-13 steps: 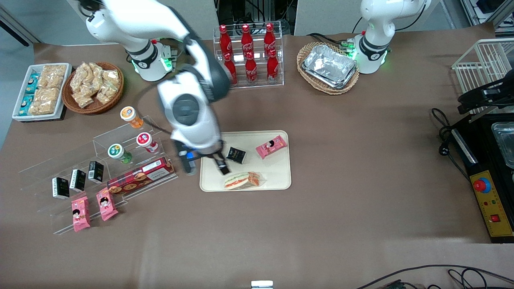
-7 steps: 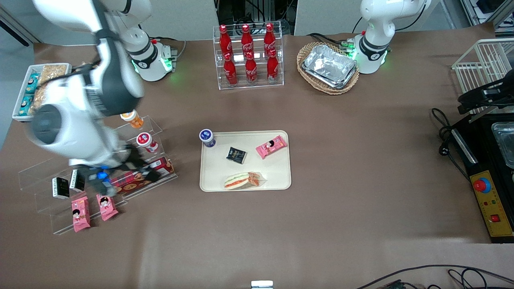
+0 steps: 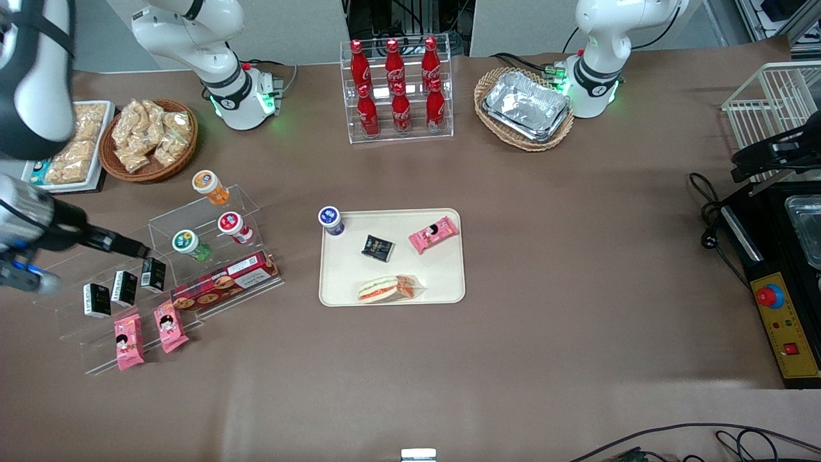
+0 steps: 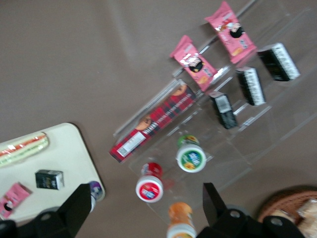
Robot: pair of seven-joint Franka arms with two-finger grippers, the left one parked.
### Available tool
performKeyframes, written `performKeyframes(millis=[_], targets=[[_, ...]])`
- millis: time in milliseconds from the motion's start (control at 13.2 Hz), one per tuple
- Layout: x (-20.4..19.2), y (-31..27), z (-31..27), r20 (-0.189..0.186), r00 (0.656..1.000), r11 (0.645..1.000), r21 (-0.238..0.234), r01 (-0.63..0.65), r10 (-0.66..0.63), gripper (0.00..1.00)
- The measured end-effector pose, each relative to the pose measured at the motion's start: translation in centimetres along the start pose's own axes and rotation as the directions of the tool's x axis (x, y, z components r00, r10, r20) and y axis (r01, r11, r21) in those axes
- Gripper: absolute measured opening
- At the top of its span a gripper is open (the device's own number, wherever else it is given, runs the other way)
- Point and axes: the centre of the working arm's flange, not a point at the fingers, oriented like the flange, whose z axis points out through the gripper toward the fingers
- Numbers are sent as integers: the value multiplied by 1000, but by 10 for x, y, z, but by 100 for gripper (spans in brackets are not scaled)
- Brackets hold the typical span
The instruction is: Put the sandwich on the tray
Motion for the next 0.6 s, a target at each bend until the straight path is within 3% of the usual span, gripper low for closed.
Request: performKeyframes(millis=[302,604], targets=[[-36,28,-23,-4,997,997,7,77,-77,100],[-52,44,-24,-8,992,992,-34,122,-123,100]])
